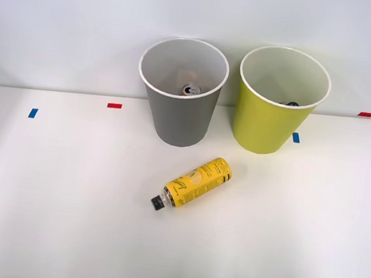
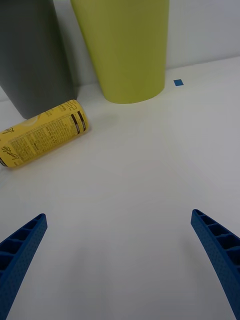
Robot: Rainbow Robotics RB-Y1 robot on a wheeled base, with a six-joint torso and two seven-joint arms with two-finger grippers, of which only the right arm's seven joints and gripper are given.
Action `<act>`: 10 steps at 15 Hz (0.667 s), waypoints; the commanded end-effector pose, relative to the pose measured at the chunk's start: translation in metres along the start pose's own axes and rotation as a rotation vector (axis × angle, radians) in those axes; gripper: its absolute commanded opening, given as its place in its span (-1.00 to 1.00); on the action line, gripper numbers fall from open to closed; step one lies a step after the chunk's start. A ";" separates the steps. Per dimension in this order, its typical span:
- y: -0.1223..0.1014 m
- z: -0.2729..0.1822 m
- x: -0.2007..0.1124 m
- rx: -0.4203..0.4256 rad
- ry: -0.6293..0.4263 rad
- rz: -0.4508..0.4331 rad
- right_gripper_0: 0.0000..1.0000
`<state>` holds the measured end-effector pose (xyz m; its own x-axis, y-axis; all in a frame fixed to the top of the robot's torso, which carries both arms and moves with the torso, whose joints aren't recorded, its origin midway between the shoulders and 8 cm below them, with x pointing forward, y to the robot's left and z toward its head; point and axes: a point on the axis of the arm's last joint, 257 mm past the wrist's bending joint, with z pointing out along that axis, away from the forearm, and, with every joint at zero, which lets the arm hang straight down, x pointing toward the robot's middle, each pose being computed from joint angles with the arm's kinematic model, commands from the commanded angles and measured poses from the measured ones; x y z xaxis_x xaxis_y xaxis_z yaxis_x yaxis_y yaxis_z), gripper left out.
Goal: Put cans in the gray bin, plastic bottles in the light green bin
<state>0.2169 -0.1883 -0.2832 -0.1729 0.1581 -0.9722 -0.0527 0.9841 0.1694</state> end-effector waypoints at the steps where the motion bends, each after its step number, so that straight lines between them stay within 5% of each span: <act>1: 0.000 0.000 0.000 0.000 0.000 0.000 1.00; 10: 0.000 0.000 0.000 0.000 0.000 0.000 1.00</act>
<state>0.2169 -0.1883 -0.2832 -0.1729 0.1581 -0.9722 -0.0527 0.9841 0.1694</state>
